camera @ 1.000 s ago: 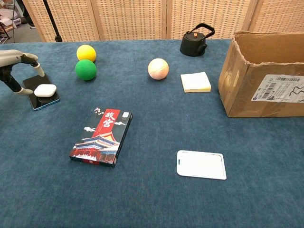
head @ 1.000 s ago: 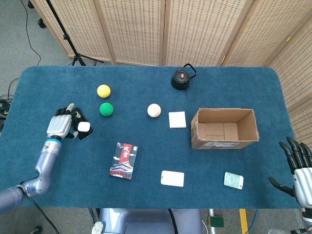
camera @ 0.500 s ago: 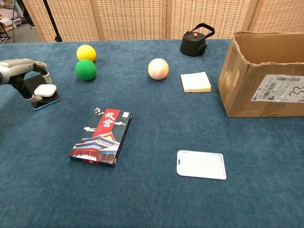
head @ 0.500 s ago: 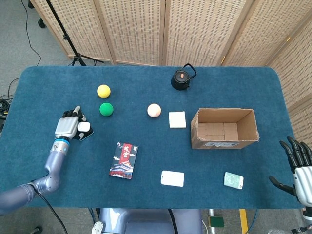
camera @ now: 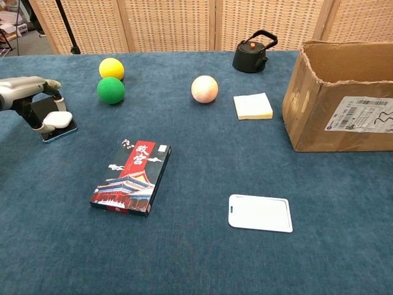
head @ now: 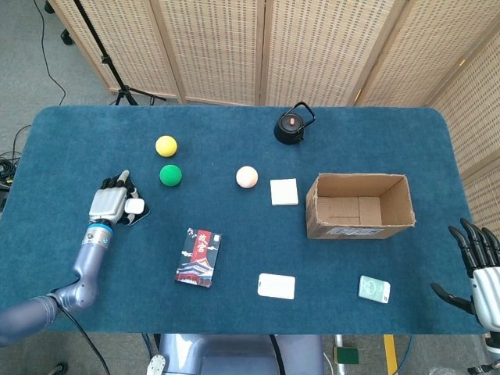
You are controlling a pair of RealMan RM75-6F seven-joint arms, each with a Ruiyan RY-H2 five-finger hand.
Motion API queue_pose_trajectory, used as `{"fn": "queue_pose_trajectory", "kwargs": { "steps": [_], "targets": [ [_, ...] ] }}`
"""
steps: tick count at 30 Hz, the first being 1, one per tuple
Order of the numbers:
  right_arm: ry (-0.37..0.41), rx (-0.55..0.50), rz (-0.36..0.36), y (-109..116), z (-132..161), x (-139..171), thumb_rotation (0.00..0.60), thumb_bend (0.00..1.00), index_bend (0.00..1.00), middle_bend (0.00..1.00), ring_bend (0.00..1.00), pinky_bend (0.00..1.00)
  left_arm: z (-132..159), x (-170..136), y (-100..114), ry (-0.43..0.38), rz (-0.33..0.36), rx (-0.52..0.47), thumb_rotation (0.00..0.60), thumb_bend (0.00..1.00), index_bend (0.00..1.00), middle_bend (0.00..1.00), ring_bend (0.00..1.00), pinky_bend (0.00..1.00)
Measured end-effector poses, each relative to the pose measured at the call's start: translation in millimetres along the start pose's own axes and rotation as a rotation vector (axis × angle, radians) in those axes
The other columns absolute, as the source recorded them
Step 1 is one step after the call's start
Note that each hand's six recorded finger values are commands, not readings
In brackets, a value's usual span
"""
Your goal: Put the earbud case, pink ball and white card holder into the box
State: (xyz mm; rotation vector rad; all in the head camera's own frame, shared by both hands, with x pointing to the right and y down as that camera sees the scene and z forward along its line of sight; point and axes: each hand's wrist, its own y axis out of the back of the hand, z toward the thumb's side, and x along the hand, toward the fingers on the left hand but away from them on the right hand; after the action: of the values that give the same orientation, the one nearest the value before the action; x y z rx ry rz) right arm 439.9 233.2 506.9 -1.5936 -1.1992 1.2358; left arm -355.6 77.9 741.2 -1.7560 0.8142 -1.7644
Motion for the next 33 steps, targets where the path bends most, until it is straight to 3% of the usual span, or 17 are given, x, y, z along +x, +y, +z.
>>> {"fn": "queue_pose_trajectory", "kwargs": {
  "steps": [9, 16, 23, 33],
  "targets": [
    [0.001, -0.004, 0.003, -0.6, 0.4, 0.1, 0.6, 0.0, 0.0, 0.0, 0.0, 0.0, 14.9, -16.5, 28.2, -0.085, 0.095, 0.017, 0.6, 0.38, 0.51, 0.0, 0.0, 0.0],
    [0.006, -0.006, 0.002, -0.4, 2.1, 0.7, 0.6, 0.0, 0.0, 0.0, 0.0, 0.0, 63.4, -49.7, 41.5, -0.314, 0.188, 0.039, 0.6, 0.37, 0.51, 0.0, 0.0, 0.0],
    [0.006, -0.01, -0.002, 1.6, 1.5, 1.1, 0.6, 0.0, 0.0, 0.0, 0.0, 0.0, 131.8, -96.5, 21.2, -0.587, 0.177, 0.058, 0.6, 0.36, 0.51, 0.0, 0.0, 0.0],
    [-0.001, -0.017, -0.001, 2.7, -1.6, 0.2, 0.6, 0.0, 0.0, 0.0, 0.0, 0.0, 197.7, -103.3, -13.2, -0.635, 0.095, 0.088, 0.6, 0.36, 0.51, 0.0, 0.0, 0.0]
  ]
}}
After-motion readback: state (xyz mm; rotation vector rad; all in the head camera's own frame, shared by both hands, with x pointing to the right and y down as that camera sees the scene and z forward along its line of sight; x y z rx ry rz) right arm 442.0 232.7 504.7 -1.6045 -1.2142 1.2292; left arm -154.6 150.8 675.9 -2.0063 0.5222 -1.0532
